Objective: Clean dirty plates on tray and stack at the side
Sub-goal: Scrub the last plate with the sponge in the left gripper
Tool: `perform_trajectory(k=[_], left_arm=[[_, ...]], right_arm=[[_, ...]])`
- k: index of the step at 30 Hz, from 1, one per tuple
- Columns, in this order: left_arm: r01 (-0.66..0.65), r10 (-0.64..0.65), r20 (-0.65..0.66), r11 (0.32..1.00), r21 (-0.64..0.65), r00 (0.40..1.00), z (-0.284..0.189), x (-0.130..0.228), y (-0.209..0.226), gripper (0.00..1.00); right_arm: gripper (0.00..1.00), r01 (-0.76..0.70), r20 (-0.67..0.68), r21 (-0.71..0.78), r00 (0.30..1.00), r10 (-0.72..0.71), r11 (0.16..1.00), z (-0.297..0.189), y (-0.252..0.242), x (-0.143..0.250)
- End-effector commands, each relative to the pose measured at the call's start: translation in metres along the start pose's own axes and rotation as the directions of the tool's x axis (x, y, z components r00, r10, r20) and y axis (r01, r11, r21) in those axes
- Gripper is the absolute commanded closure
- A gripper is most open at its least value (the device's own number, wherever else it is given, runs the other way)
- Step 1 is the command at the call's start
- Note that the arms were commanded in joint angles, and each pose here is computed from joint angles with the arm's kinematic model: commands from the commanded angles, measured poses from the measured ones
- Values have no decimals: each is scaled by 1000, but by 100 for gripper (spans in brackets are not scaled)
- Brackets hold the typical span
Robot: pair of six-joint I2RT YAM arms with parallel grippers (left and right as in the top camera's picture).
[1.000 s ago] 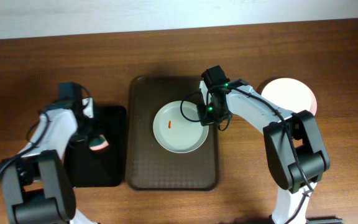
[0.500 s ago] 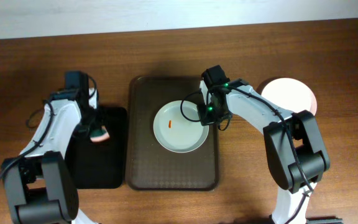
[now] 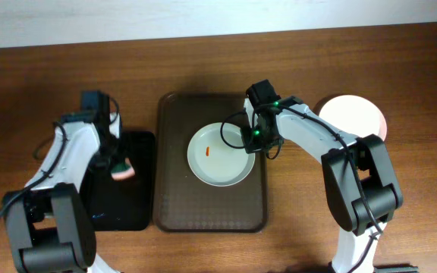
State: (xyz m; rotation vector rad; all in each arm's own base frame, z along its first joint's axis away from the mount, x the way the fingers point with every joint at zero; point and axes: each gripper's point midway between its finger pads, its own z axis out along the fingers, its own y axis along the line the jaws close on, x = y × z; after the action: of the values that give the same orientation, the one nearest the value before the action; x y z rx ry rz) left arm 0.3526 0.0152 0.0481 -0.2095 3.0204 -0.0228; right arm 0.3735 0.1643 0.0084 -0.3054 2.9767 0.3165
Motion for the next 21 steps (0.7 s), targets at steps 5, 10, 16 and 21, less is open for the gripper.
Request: perform_trajectory(k=[5, 10, 16, 21], left_arm=[[-264, 189, 290, 932, 247, 938, -70, -62, -148, 100], [-320, 259, 219, 892, 318, 941, -22, -29, -238, 100], [-263, 265, 49, 888, 376, 963, 36, 10, -272, 100], [-239, 246, -32, 961, 140, 969, 71, 17, -226, 100]], right_arm=[[96, -1, -13, 52, 1000, 2, 999, 2, -11, 4], [96, -2, -22, 53, 1000, 3, 999, 2, -12, 7], [96, -3, -40, 52, 999, 6, 999, 2, -11, 11], [96, -62, -99, 68, 993, 68, 996, 1, -14, 27]])
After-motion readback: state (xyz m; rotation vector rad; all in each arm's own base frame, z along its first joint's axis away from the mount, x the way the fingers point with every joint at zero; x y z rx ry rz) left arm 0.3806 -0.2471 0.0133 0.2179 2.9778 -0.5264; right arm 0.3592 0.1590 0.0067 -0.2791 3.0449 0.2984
